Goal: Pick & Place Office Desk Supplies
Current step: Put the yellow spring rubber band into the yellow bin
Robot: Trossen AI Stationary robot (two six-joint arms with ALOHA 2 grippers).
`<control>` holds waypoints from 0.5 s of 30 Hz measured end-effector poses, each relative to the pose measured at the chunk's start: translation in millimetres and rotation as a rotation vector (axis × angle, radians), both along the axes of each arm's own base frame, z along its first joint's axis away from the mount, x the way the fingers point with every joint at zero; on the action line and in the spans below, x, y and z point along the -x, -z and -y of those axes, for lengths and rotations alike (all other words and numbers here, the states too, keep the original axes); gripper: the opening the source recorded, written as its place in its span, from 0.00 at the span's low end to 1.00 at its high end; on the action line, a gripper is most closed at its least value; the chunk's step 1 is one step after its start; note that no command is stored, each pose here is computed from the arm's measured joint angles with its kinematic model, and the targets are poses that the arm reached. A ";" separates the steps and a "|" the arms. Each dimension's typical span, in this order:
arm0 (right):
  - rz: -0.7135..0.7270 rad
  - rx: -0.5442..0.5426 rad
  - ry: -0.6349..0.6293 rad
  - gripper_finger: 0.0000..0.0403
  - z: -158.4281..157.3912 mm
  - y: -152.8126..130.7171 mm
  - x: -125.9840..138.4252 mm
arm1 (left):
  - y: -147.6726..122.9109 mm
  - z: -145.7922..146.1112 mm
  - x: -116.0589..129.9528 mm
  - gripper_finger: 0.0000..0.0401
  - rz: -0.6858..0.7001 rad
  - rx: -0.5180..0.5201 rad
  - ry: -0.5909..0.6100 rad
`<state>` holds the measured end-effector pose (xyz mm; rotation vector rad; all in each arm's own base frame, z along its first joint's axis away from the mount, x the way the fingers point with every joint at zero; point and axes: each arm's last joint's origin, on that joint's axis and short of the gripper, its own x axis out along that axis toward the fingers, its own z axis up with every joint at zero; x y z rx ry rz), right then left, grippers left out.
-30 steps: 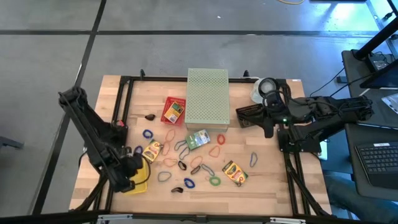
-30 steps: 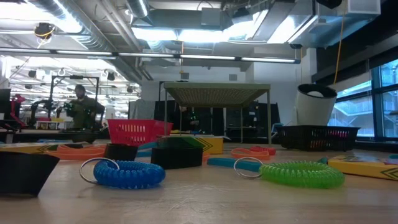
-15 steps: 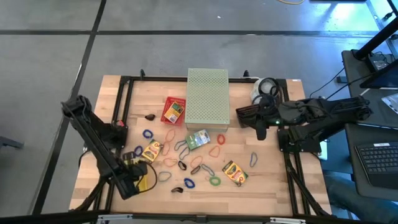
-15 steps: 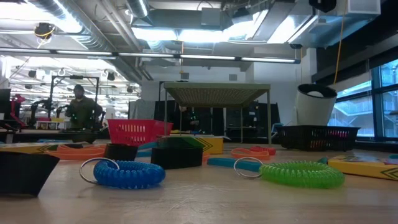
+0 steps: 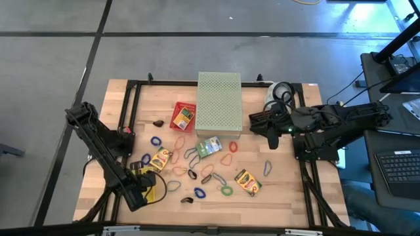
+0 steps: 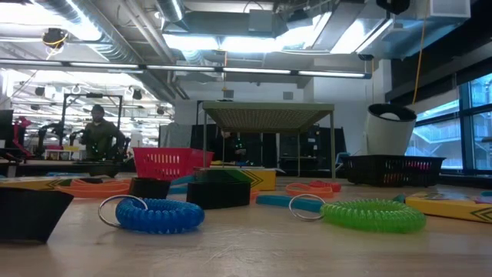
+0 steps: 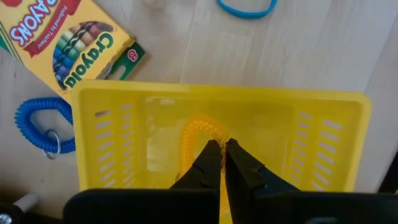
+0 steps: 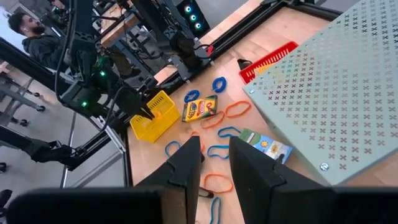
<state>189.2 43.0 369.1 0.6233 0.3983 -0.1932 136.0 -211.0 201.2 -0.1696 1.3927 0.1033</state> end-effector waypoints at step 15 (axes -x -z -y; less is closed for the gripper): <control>-0.001 0.010 -0.005 0.21 0.0 0.1 0.0 | 0.0 0.8 0.1 0.11 -0.016 0.015 0.018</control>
